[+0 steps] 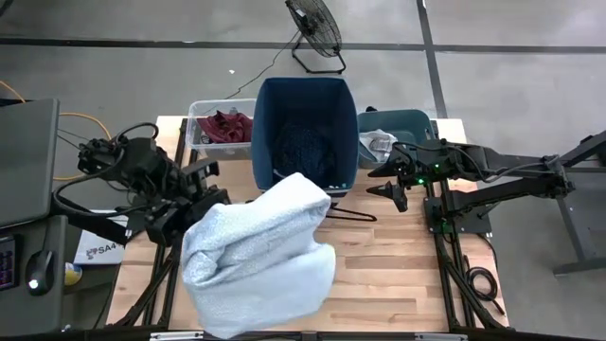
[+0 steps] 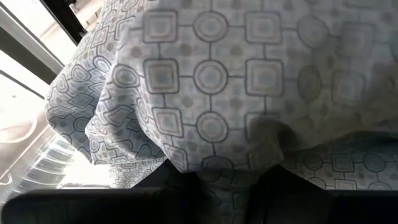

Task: Pick & Place Cloths
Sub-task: Put the white shirt into the blue bin

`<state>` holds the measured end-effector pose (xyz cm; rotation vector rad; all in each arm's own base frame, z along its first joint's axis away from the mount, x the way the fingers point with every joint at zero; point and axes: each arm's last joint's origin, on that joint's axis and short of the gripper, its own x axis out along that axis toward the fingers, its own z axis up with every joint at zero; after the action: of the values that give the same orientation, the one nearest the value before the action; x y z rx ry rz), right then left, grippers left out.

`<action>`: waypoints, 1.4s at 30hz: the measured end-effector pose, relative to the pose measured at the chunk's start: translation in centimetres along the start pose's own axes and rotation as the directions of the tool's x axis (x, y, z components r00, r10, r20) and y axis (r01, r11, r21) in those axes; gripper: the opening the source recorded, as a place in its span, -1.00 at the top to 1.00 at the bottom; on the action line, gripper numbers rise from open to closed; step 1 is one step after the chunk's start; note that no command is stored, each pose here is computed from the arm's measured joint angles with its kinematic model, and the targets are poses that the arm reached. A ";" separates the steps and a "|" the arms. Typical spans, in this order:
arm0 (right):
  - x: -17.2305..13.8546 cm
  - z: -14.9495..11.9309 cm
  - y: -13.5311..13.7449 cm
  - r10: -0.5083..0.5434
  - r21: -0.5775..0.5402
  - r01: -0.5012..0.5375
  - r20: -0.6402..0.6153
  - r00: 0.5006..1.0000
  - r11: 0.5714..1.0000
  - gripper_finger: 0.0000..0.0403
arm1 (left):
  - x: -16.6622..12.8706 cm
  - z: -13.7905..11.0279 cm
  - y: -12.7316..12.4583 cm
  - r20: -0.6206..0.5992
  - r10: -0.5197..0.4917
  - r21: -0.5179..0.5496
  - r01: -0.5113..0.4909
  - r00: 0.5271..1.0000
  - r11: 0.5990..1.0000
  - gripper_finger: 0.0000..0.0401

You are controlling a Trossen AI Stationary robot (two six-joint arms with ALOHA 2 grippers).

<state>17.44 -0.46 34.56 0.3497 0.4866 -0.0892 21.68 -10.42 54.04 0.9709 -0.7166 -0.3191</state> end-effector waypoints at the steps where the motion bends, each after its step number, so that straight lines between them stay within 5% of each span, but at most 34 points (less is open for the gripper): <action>1: 0.0 0.0 0.0 0.000 0.000 0.000 0.000 1.000 1.000 -0.17 | 0.0 0.0 0.0 -0.004 0.002 0.000 -0.002 1.000 1.000 0.62; 8: 0.0 0.0 0.0 0.000 0.000 0.000 0.000 1.000 1.000 -0.17 | 0.0 0.0 0.9 -0.099 0.144 -0.015 -0.146 0.985 0.989 0.62; 17: 0.0 0.0 0.0 0.000 0.000 0.000 0.000 1.000 1.000 -0.17 | -0.2 -0.4 1.8 -0.301 0.347 -0.039 -0.375 0.888 0.926 0.62; 23: 0.0 0.0 0.0 0.000 0.000 0.000 0.000 1.000 1.000 -0.17 | -0.3 -0.6 2.0 -0.378 0.388 -0.034 -0.432 0.840 0.901 0.62; 26: 0.0 0.0 0.0 0.000 0.000 0.000 0.000 1.000 1.000 -0.17 | -0.6 -1.0 2.1 -0.493 0.442 -0.011 -0.513 0.749 0.858 0.62; 32: 0.0 0.0 0.0 0.000 0.000 0.000 0.000 1.000 1.000 -0.17 | -1.3 -3.5 2.8 -0.716 0.540 0.114 -0.688 0.443 0.716 0.62; 42: 0.0 0.0 0.0 0.000 0.000 0.000 0.000 1.000 1.000 -0.17 | -2.5 -11.0 2.7 -0.837 0.541 0.348 -0.686 0.080 0.640 0.62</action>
<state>17.44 -0.47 34.57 0.3498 0.4861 -0.0895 27.19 -0.57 51.32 0.4538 0.0145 0.9435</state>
